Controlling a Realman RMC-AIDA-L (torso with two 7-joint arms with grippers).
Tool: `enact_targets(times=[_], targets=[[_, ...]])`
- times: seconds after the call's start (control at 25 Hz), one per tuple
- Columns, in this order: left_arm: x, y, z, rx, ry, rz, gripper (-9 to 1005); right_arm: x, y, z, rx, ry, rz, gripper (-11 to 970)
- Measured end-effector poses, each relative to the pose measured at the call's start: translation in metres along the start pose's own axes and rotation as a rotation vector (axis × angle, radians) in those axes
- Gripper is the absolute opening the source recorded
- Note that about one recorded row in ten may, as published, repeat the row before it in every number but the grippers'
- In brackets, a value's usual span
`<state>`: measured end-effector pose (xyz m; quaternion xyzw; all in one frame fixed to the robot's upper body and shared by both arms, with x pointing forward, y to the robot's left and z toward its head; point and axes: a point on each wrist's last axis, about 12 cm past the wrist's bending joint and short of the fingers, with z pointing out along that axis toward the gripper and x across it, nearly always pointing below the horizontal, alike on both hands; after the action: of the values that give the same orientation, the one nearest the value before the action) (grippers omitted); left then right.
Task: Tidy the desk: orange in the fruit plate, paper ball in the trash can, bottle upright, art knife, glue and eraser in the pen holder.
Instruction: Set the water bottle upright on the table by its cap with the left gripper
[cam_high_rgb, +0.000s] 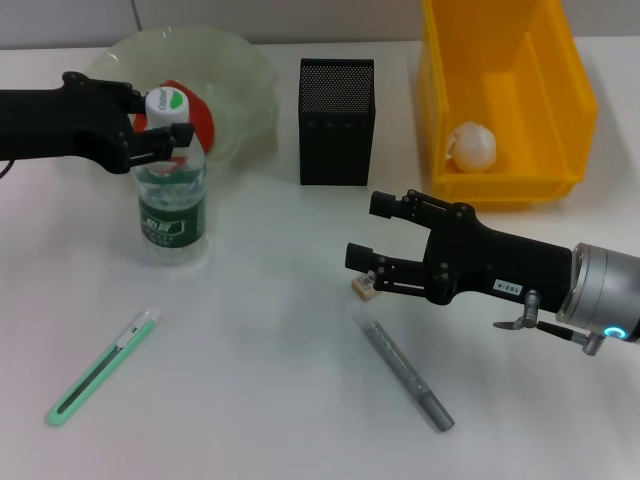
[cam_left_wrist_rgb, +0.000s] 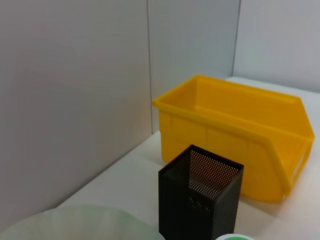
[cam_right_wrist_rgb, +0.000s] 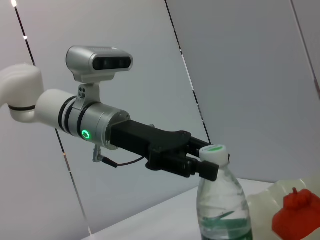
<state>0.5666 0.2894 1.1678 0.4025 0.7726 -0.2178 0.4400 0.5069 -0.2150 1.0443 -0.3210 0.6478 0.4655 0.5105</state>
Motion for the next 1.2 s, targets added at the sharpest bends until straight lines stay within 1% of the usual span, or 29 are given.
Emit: enact_targets(times=[0.12,0.2,0.44,0.56,0.72,0.84,1.0,1.2], targets=[[0.002,0.001,-0.002,-0.005,-0.015,-0.010,435,0.000,0.000,0.000,-0.001,0.001,0.000,829],[0.009,0.005,-0.007,-0.019,-0.057,-0.047,436,0.000,0.000,0.000,-0.001,0.001,0.000,829],[0.015,0.007,-0.014,-0.034,-0.099,-0.069,441,0.000,0.001,0.001,-0.004,0.002,0.000,829],[0.016,0.007,-0.015,-0.033,-0.115,-0.071,443,0.001,0.001,0.001,-0.005,0.002,0.000,829],[0.027,0.006,-0.013,-0.027,-0.134,-0.084,447,0.001,0.001,0.001,-0.006,0.003,0.001,829],[0.031,0.006,-0.013,-0.028,-0.143,-0.092,449,0.001,0.001,0.001,-0.006,0.004,0.003,829],[0.036,0.007,-0.014,-0.036,-0.185,-0.110,453,0.001,0.001,0.001,-0.006,0.005,0.003,829],[0.037,0.010,-0.016,-0.053,-0.227,-0.126,457,0.001,0.001,0.002,-0.008,0.005,0.002,828]])
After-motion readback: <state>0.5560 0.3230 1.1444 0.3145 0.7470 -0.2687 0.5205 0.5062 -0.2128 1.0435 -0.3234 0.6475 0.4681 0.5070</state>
